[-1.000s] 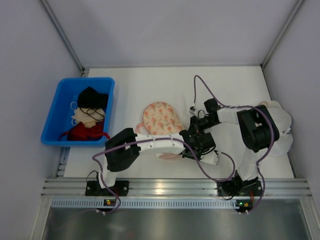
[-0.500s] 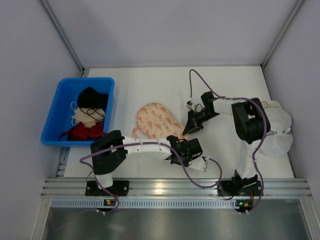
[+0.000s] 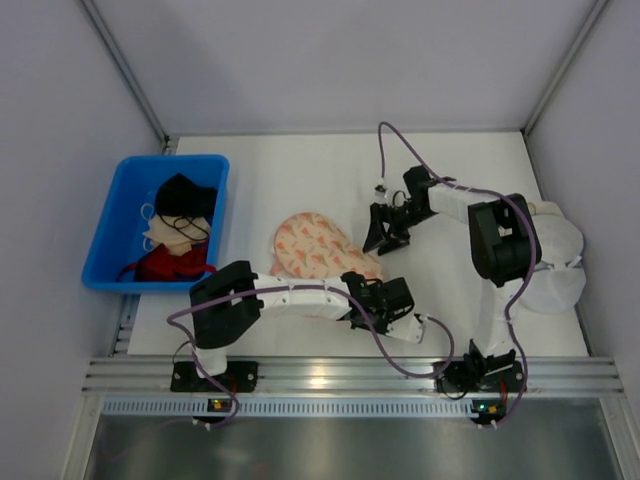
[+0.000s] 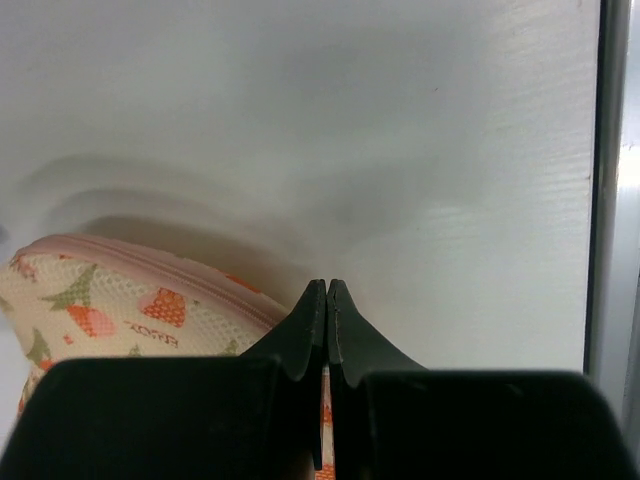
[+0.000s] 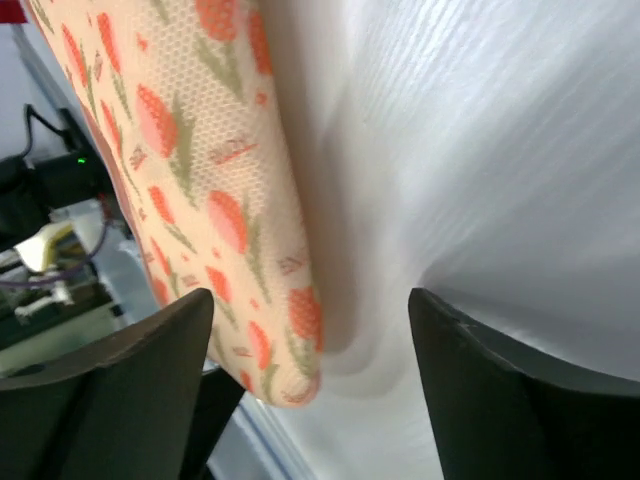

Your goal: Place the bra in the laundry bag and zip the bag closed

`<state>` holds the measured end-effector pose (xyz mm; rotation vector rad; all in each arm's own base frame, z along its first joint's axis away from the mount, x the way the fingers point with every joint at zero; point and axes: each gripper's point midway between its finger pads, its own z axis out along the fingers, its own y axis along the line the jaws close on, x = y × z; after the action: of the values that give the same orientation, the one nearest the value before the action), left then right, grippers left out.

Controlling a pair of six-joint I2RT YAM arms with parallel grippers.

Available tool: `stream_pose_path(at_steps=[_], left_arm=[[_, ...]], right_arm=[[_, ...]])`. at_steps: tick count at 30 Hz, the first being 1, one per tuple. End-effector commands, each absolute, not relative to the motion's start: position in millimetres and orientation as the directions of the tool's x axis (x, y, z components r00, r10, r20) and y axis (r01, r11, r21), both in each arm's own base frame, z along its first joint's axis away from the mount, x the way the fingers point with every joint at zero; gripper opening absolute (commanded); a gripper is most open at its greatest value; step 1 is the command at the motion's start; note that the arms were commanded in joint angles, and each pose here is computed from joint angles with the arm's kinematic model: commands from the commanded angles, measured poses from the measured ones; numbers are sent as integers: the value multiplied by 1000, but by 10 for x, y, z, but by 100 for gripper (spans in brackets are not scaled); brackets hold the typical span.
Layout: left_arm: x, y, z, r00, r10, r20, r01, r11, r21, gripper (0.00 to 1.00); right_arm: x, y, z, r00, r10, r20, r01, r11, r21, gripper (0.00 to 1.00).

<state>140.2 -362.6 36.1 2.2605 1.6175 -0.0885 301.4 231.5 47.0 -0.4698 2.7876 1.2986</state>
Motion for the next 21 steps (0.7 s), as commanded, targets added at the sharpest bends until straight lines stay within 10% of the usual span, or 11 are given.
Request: stream_pose_path(at_steps=[1, 8, 21], left_arm=[[1394, -3783, 367, 320, 906, -277, 936, -258, 239, 0], [1787, -3947, 445, 233, 920, -316, 948, -143, 283, 0], [1883, -4092, 620, 240, 897, -370, 945, -129, 302, 0]], right_arm=[[3278, 2169, 662, -936, -222, -273, -351, 639, 685, 82], [2795, 1842, 651, -974, -175, -142, -222, 644, 732, 91], [2257, 2290, 601, -967, -254, -3, -126, 471, 873, 67]])
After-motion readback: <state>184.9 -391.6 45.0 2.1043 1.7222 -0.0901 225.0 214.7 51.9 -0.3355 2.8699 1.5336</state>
